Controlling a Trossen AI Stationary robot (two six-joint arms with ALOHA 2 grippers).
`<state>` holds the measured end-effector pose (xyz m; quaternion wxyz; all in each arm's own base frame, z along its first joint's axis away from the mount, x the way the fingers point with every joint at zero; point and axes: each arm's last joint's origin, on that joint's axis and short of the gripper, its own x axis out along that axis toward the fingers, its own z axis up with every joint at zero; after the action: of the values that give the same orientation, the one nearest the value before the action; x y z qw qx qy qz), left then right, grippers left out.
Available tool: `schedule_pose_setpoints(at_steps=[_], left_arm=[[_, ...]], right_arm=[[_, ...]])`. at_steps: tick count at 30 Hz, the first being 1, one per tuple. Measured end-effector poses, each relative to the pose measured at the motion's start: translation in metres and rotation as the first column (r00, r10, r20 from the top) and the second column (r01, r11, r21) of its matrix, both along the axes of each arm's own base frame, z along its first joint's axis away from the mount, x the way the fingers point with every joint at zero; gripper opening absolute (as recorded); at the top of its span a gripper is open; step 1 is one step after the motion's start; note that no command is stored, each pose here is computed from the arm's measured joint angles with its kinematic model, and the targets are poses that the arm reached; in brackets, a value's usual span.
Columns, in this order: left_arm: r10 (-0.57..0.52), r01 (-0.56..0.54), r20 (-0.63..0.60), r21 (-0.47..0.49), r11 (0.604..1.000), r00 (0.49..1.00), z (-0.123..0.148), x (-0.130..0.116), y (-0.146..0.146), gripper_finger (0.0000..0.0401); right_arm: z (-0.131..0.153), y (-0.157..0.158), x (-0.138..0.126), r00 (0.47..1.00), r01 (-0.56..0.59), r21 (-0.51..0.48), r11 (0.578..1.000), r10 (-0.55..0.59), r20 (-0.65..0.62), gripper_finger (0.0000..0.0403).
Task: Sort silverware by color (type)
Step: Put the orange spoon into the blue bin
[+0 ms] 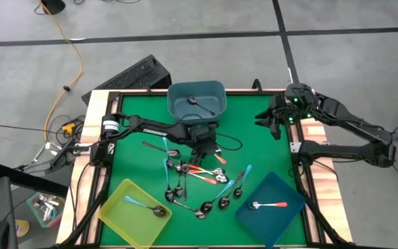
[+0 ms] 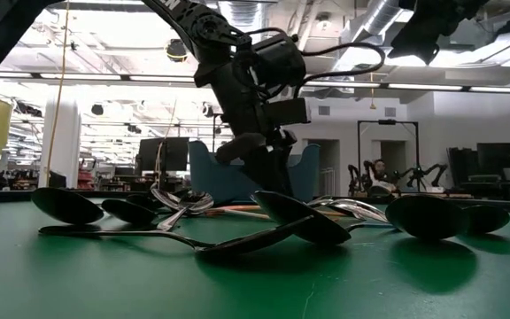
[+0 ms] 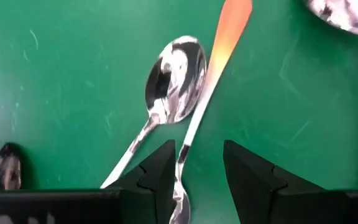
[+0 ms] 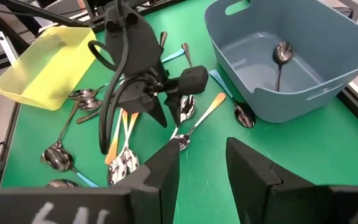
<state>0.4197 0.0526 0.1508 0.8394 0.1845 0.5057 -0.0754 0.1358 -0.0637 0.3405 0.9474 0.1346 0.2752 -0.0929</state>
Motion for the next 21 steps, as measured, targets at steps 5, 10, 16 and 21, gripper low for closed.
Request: schedule_pose_setpoints(at_steps=[5, 10, 16, 21], left_arm=[[0.015, -0.016, 0.012, 0.033, 0.999, 1.0, 0.001, 0.001, 0.002, 0.0121], [-0.01, 0.011, -0.015, 0.044, 0.999, 1.0, -0.014, 0.005, 0.002, 0.0121], [-0.018, 0.019, -0.028, 0.035, 0.999, 0.999, -0.015, 0.005, 0.0, 0.0119], [-0.075, 0.075, -0.044, 0.0, 0.997, 0.996, -0.019, 0.005, 0.001, 0.0077]], right_arm=[[0.0, 0.0, 0.0, 1.0, -0.002, -0.003, 1.0, 0.002, 0.0, 0.0142], [0.0, 0.0, 0.0, 1.0, -0.003, -0.003, 1.0, 0.003, -0.001, 0.0142], [0.0, 0.0, 0.0, 1.0, -0.001, 0.0, 1.0, 0.001, -0.002, 0.0142], [0.0, 0.0, 0.0, 1.0, -0.002, -0.003, 1.0, 0.002, -0.002, 0.0142]])
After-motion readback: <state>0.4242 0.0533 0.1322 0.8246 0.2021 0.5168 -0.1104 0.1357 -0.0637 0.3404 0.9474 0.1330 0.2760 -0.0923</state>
